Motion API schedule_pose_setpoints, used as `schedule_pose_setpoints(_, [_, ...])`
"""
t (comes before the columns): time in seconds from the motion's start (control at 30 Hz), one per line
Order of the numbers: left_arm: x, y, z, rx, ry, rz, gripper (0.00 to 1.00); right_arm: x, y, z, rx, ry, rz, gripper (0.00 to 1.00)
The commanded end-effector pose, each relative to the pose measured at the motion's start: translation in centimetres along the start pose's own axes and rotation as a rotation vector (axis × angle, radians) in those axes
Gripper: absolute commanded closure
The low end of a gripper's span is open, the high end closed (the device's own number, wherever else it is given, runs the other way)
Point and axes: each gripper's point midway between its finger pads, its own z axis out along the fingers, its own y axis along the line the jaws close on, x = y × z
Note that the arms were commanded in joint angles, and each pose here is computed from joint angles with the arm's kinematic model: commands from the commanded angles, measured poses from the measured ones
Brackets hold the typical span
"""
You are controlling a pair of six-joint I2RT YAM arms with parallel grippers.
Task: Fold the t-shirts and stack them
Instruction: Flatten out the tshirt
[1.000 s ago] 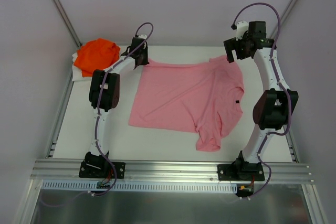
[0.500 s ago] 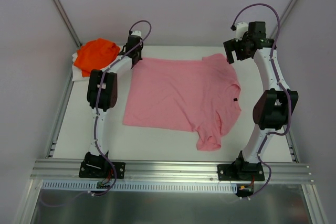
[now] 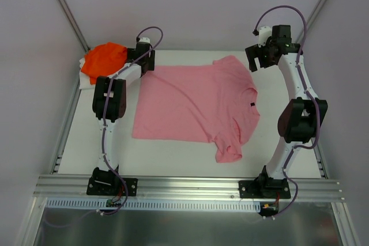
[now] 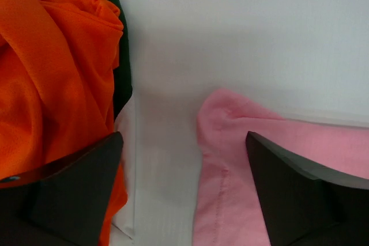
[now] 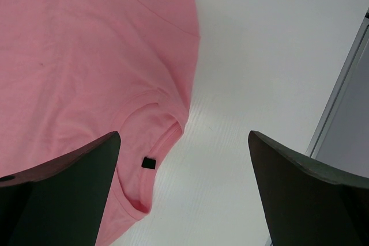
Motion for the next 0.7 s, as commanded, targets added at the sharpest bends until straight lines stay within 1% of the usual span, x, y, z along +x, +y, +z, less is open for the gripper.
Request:
schedule_pose_setpoints(0.0, [-5.7, 2.8, -2.6, -0.063, -0.121, -0.070, 0.01, -1.4, -0.1, -2.9, 0.035, -0.050, -0.022, 0.01])
schedule_pose_setpoints(0.07, [-5.9, 2.6, -3.0, -0.046, -0.089, -0.068, 0.01, -1.0, 0.0, -2.9, 0.032, -0.043, -0.019, 0.01])
schedule_pose_setpoints(0.1, [-7.4, 2.7, -3.5, -0.043, -0.106, -0.074, 0.01, -0.9, 0.1, -3.0, 0.033, -0.041, -0.019, 0.01])
schedule_pose_setpoints(0.13, [-7.0, 2.6, -4.0, -0.029, -0.068, -0.057, 0.01, -0.7, 0.2, -3.1, 0.033, -0.038, -0.014, 0.00])
schedule_pose_setpoints(0.17, [-7.3, 2.5, -4.3, -0.011, -0.062, -0.056, 0.01, 0.1, 0.5, -2.8, 0.026, -0.018, -0.009, 0.01])
schedule_pose_setpoints(0.23, [-8.0, 1.9, -6.0, 0.060, -0.060, -0.104, 0.01, 0.8, 1.1, -3.2, 0.020, -0.010, -0.013, 0.00])
schedule_pose_setpoints(0.27, [-6.5, 1.7, -6.5, 0.097, -0.011, -0.102, 0.01, 2.0, 1.7, -2.9, 0.013, 0.019, -0.014, 0.01])
schedule_pose_setpoints(0.3, [-7.3, 1.8, -8.2, 0.118, -0.025, -0.148, 0.01, 2.5, 1.9, -3.1, 0.019, 0.025, -0.018, 0.01])
schedule_pose_setpoints(0.37, [-6.8, 0.7, -10.0, 0.236, -0.004, -0.186, 0.01, 2.4, 2.2, -4.5, 0.035, 0.001, -0.021, 0.00])
schedule_pose_setpoints(0.4, [-6.4, -0.1, -12.0, 0.314, 0.003, -0.205, 0.01, 2.5, 2.0, -5.3, 0.062, -0.011, -0.004, 0.01])
schedule_pose_setpoints(0.43, [-6.3, -0.4, -12.9, 0.345, 0.004, -0.206, 0.01, 2.6, 1.7, -5.9, 0.084, -0.014, -0.003, 0.01])
schedule_pose_setpoints(0.47, [-5.2, -0.6, -13.5, 0.364, 0.027, -0.205, 0.01, 1.8, 1.2, -6.3, 0.114, -0.045, 0.023, 0.01])
schedule_pose_setpoints(0.5, [-6.0, -0.5, -15.1, 0.390, 0.007, -0.217, 0.01, 1.0, 0.1, -7.1, 0.175, -0.066, 0.037, 0.01])
schedule_pose_setpoints(0.53, [-6.0, -0.9, -15.8, 0.429, 0.007, -0.214, 0.01, 0.0, -0.5, -7.6, 0.194, -0.097, 0.047, 0.01])
schedule_pose_setpoints(0.57, [-5.7, -1.1, -16.3, 0.442, 0.007, -0.208, 0.01, -1.0, -0.8, -8.0, 0.206, -0.128, 0.073, 0.00])
schedule_pose_setpoints(0.6, [-6.3, -1.0, -17.1, 0.453, -0.012, -0.200, 0.01, -3.1, -1.8, -9.3, 0.227, -0.191, 0.101, 0.01])
schedule_pose_setpoints(0.67, [-7.3, -1.3, -18.3, 0.486, -0.036, -0.152, 0.01, -5.2, -2.3, -9.7, 0.215, -0.238, 0.178, 0.01])
